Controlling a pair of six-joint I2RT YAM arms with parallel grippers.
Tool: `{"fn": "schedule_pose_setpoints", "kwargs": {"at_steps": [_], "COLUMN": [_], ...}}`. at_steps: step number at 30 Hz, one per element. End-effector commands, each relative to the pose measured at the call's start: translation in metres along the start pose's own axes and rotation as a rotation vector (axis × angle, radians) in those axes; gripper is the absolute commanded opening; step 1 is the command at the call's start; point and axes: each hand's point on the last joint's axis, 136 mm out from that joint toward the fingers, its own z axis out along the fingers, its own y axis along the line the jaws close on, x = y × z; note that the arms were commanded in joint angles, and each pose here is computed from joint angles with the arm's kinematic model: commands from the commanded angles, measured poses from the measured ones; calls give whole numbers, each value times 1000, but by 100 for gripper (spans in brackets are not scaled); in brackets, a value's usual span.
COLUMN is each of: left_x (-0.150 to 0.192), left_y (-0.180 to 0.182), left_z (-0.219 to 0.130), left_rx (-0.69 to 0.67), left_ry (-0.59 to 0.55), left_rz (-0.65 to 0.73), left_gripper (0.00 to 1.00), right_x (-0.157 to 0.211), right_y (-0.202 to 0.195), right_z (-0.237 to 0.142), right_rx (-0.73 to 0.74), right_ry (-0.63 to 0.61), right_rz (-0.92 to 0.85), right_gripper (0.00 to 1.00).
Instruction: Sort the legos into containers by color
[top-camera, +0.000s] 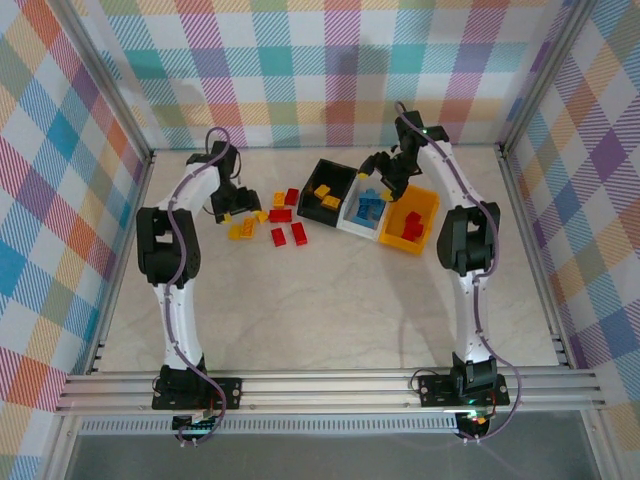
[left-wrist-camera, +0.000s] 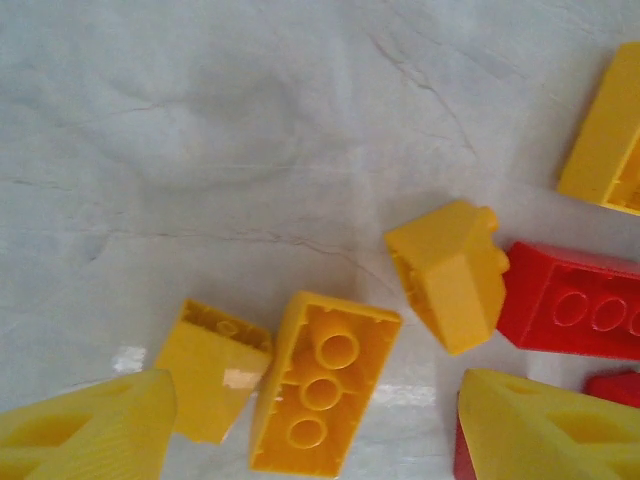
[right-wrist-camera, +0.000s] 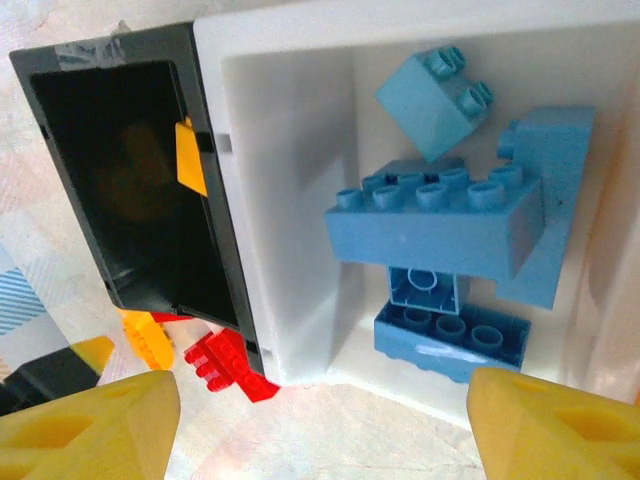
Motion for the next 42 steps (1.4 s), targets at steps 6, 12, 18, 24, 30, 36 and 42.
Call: {"fn": "schedule_pose_setpoints", "kwargs": {"at_steps": [6,12,18,24,30,36,42], "left_x": [12,15,26,40,49,54,42], "left_y": [-7,-3,-5,-1,4,7,3], "left_z": [23,34,36,30,17,20,29], "left_rx": [-41,-67,-61,-72,-77,-81,-81], "left_ry": [79,105,131,136,121,130,125], "left_rz": [58,60,62,67,72,75,80], "left_gripper": [64,57,58,57,49,49,38], "right_x": [31,43,50,54,65,74,79], "right_y": [23,19,13,14,12,9,11], "right_z": [-50,-58,-58,-55,-43,-37,-41], "right_rx": [-52,-59,-60,-58,-46,-45,-47], "right_ry": [-26,-30,-29,-23,-1,13,14], "right_rz": [-81,-81,-62,-59,-63,-60,-72], "right_gripper": [76,76,76,76,76,76,76]}}
